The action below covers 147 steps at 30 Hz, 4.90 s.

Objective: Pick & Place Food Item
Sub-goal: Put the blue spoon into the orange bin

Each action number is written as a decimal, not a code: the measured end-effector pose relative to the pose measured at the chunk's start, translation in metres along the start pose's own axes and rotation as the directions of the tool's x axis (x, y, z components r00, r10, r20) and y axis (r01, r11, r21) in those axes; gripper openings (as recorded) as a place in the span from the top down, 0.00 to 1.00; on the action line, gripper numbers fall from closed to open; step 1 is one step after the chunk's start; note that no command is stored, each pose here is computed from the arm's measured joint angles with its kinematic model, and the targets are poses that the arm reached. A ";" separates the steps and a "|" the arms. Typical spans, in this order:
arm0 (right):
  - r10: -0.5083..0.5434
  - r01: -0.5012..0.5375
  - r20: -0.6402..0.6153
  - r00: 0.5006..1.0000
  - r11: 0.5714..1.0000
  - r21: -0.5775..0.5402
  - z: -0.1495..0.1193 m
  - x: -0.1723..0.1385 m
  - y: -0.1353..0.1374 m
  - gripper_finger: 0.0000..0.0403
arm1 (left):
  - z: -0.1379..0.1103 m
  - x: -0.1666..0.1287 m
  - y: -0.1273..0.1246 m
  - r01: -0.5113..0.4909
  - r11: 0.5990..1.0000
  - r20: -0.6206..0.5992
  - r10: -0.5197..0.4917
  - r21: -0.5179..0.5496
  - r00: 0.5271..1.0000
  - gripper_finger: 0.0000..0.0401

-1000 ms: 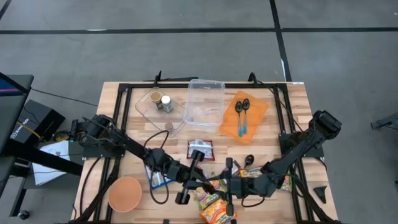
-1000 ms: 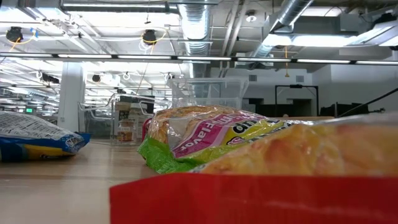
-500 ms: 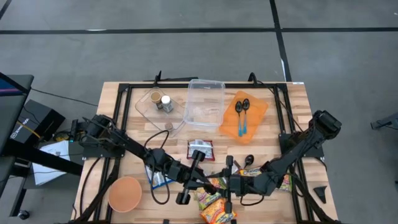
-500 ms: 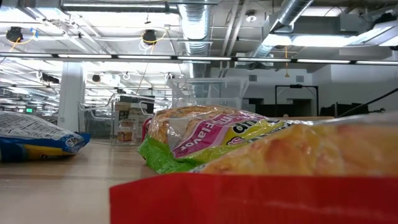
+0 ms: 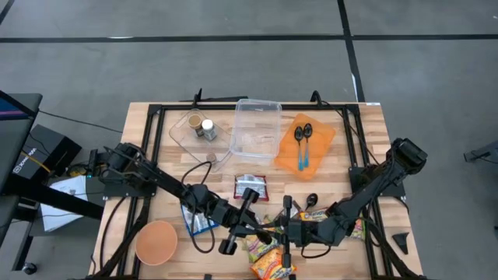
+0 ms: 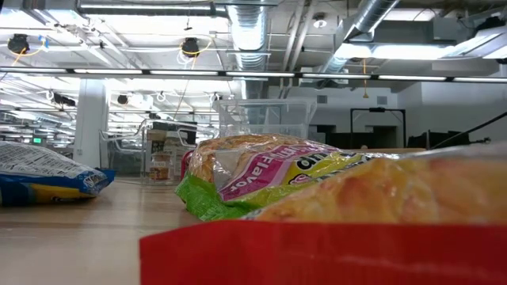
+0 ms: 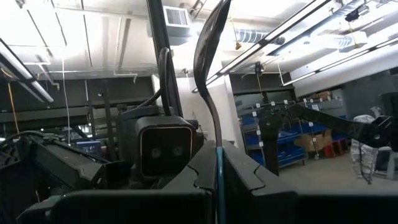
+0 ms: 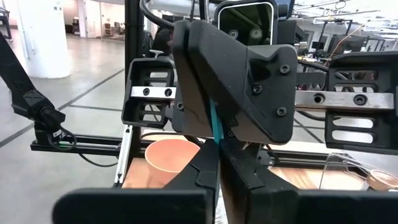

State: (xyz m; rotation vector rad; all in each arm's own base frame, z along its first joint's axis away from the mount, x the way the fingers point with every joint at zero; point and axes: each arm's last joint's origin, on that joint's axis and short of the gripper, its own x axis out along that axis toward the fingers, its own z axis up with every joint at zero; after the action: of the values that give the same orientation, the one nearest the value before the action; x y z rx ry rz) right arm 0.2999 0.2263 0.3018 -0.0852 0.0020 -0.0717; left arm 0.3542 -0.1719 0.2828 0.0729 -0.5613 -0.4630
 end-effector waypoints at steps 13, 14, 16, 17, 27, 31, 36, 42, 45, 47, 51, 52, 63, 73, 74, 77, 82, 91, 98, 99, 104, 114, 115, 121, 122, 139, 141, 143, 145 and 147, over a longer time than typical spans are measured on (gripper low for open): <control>0.028 -0.028 0.010 1.000 1.000 0.004 0.001 0.001 0.000 0.91 | -0.001 0.000 -0.002 0.060 0.998 -0.003 -0.060 0.000 0.998 1.00; 0.028 -0.028 0.011 1.000 1.000 0.007 0.001 0.001 0.000 0.89 | -0.002 0.000 -0.002 0.066 0.998 -0.011 -0.066 -0.001 0.998 1.00; 0.030 -0.030 0.009 1.000 1.000 0.006 0.001 0.000 0.000 0.85 | -0.003 0.000 -0.003 0.069 0.998 -0.024 -0.069 -0.004 0.997 1.00; 0.034 -0.034 0.008 0.999 0.999 0.005 0.001 0.000 0.001 0.84 | -0.003 0.000 -0.003 0.069 0.998 -0.029 -0.070 -0.004 0.997 1.00; -0.040 0.040 0.013 0.999 0.998 -0.037 0.005 -0.025 0.021 0.81 | -0.007 -0.001 -0.004 0.064 0.998 -0.066 -0.063 0.008 0.996 1.00; -0.080 0.082 0.038 0.996 0.994 -0.067 0.011 -0.039 0.031 0.81 | -0.007 -0.002 -0.003 0.041 0.999 -0.069 -0.040 0.011 0.997 1.00; -0.103 0.107 0.060 0.993 0.992 -0.071 0.015 -0.043 0.032 0.80 | -0.009 -0.002 -0.003 0.044 0.999 -0.090 -0.043 0.009 0.995 1.00; -0.104 0.109 0.070 0.992 0.992 -0.062 0.014 -0.026 0.019 0.69 | -0.015 -0.003 -0.004 0.027 1.000 -0.156 -0.025 0.014 0.988 1.00; -0.093 0.097 0.081 0.992 0.994 -0.045 0.015 -0.023 0.016 0.61 | -0.017 -0.004 -0.003 0.013 0.999 -0.185 -0.006 0.036 0.983 1.00; -0.092 0.096 0.081 0.992 0.994 -0.045 0.015 -0.023 0.016 0.56 | -0.017 -0.004 -0.003 0.013 0.999 -0.187 -0.005 0.039 0.982 1.00; -0.079 0.083 0.080 0.994 0.996 -0.045 0.016 -0.030 0.023 0.48 | -0.017 -0.003 -0.004 0.017 0.999 -0.182 -0.009 0.040 0.983 1.00; -0.078 0.082 0.079 0.994 0.996 -0.044 0.016 -0.034 0.025 0.47 | -0.016 -0.003 -0.005 0.019 0.999 -0.179 -0.011 0.045 0.984 1.00; -0.044 0.046 0.104 0.994 0.999 -0.020 0.022 -0.052 0.037 0.48 | -0.011 -0.003 -0.003 0.006 0.998 -0.125 0.001 0.063 0.992 1.00; -0.002 0.002 0.142 0.990 1.000 0.003 0.022 -0.018 0.011 0.49 | -0.014 -0.003 -0.002 0.010 0.998 -0.148 -0.001 0.062 0.989 1.00; -0.005 0.005 0.145 0.989 1.000 0.006 0.022 -0.017 0.010 0.49 | -0.014 -0.003 -0.002 0.010 0.998 -0.150 0.000 0.062 0.989 1.00; -0.009 0.008 0.147 0.989 1.000 0.009 0.022 -0.016 0.009 0.52 | -0.014 -0.003 -0.002 0.009 0.998 -0.152 0.000 0.061 0.988 1.00; 0.004 -0.007 0.153 0.988 1.000 0.014 0.023 -0.020 0.013 0.69 | -0.014 -0.003 -0.002 0.004 0.998 -0.153 0.005 0.059 0.988 1.00; 0.005 -0.006 0.154 0.988 1.000 0.011 0.025 -0.022 0.015 0.98 | -0.013 -0.003 -0.001 -0.001 0.998 -0.151 0.010 0.061 0.989 0.97; -0.087 0.098 0.166 0.982 0.993 -0.060 0.053 -0.034 0.025 0.99 | -0.019 -0.004 0.005 -0.108 0.992 -0.223 0.120 0.069 0.967 0.90; -0.104 0.117 0.163 0.981 0.990 -0.072 0.058 -0.038 0.027 0.99 | -0.020 -0.004 0.006 -0.120 0.990 -0.239 0.134 0.072 0.962 0.89; -0.151 0.167 0.130 0.980 0.978 -0.125 0.078 -0.050 0.035 0.99 | -0.027 -0.007 0.010 -0.137 0.987 -0.299 0.157 0.085 0.941 0.82; -0.344 0.346 0.049 0.938 0.916 -0.205 0.116 -0.077 0.039 1.00 | -0.049 -0.016 0.010 -0.071 0.994 -0.506 0.104 0.083 0.856 0.75; -0.367 0.366 0.034 0.930 0.908 -0.204 0.116 -0.078 0.038 1.00 | -0.050 -0.016 0.010 -0.060 0.995 -0.509 0.091 0.077 0.856 0.75; -0.498 0.481 -0.044 0.866 0.854 -0.196 0.116 -0.082 0.034 1.00 | -0.027 -0.015 -0.005 0.036 0.999 -0.523 -0.020 0.021 0.852 0.76; -0.500 0.485 -0.044 0.865 0.855 -0.185 0.115 -0.082 0.033 1.00 | -0.020 -0.015 -0.009 0.062 0.998 -0.529 -0.050 0.005 0.847 0.76; -0.462 0.457 -0.023 0.886 0.881 -0.122 0.048 -0.049 -0.005 1.00 | 0.092 -0.064 -0.061 -0.003 0.991 -0.646 0.090 0.136 0.758 0.76; -0.452 0.445 -0.048 0.891 0.889 -0.107 0.036 -0.042 -0.010 1.00 | 0.094 -0.074 -0.056 -0.069 0.988 -0.647 0.144 0.141 0.749 0.76; -0.409 0.402 -0.097 0.907 0.912 -0.080 0.024 -0.034 -0.017 1.00 | 0.095 -0.083 -0.049 -0.161 0.978 -0.640 0.211 0.136 0.739 0.76; -0.349 0.349 -0.181 0.920 0.937 -0.030 0.014 -0.029 -0.030 1.00 | 0.095 -0.092 -0.043 -0.239 0.961 -0.632 0.272 0.139 0.726 0.76; -0.335 0.353 -0.269 0.903 0.935 0.021 0.007 -0.025 -0.047 1.00 | 0.094 -0.101 -0.037 -0.286 0.948 -0.614 0.311 0.142 0.725 0.76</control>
State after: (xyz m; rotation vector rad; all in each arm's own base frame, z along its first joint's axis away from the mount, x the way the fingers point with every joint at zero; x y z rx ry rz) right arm 0.2714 0.1817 0.3127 -0.0046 0.2504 -0.4378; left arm 0.2142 -0.1545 0.3049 0.1642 0.0942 -0.0859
